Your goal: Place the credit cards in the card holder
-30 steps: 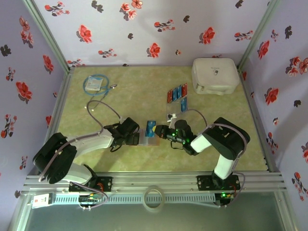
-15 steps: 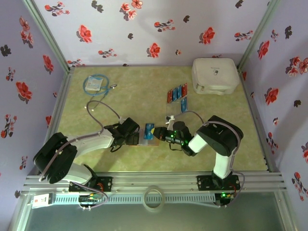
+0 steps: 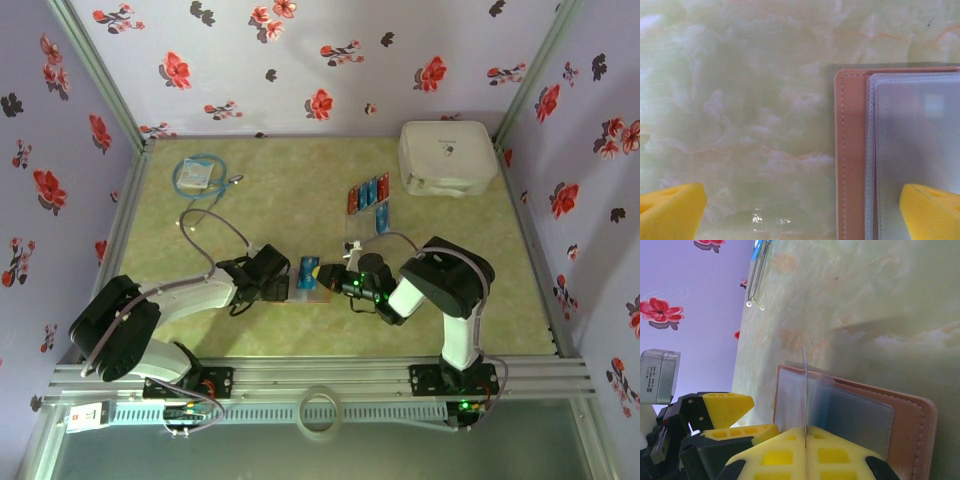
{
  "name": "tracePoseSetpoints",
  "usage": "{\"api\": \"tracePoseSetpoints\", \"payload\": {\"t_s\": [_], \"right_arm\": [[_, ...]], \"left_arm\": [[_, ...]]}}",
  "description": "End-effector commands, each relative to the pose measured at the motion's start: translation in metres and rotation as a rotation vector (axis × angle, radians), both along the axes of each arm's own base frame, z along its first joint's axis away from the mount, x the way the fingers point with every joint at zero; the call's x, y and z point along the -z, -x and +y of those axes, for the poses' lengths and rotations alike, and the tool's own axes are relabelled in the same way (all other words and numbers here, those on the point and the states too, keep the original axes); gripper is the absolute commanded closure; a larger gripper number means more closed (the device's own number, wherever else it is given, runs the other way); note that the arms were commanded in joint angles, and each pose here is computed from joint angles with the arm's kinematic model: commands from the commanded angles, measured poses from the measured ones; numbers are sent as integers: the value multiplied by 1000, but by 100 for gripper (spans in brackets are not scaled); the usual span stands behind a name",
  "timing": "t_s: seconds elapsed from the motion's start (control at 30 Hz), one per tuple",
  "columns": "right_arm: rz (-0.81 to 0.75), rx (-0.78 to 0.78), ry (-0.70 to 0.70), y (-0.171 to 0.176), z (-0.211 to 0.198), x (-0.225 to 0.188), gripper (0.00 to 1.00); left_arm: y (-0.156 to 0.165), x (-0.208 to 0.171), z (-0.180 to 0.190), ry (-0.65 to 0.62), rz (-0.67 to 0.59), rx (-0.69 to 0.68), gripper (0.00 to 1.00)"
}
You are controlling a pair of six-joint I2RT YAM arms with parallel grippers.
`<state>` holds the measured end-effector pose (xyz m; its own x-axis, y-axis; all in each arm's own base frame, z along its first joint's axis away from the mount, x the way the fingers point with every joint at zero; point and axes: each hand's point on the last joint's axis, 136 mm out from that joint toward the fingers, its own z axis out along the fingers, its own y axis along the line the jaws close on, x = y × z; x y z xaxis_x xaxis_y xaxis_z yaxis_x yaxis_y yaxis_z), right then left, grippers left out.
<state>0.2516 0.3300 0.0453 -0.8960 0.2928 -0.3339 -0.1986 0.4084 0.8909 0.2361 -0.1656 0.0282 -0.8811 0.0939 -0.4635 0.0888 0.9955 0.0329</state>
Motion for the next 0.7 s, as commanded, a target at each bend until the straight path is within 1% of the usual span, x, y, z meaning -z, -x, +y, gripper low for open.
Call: {"api": "tracePoseSetpoints", "payload": {"t_s": [0.0, 0.3, 0.67], "right_arm": [[-15, -14, -50, -1, 9, -9, 100], [0, -19, -80, 0, 13, -7, 100], [24, -29, -67, 8, 14, 2, 100]], "left_arm": [[5, 7, 10, -55, 14, -19, 0], [5, 7, 11, -53, 13, -22, 0], [6, 8, 11, -53, 12, -22, 0]]}}
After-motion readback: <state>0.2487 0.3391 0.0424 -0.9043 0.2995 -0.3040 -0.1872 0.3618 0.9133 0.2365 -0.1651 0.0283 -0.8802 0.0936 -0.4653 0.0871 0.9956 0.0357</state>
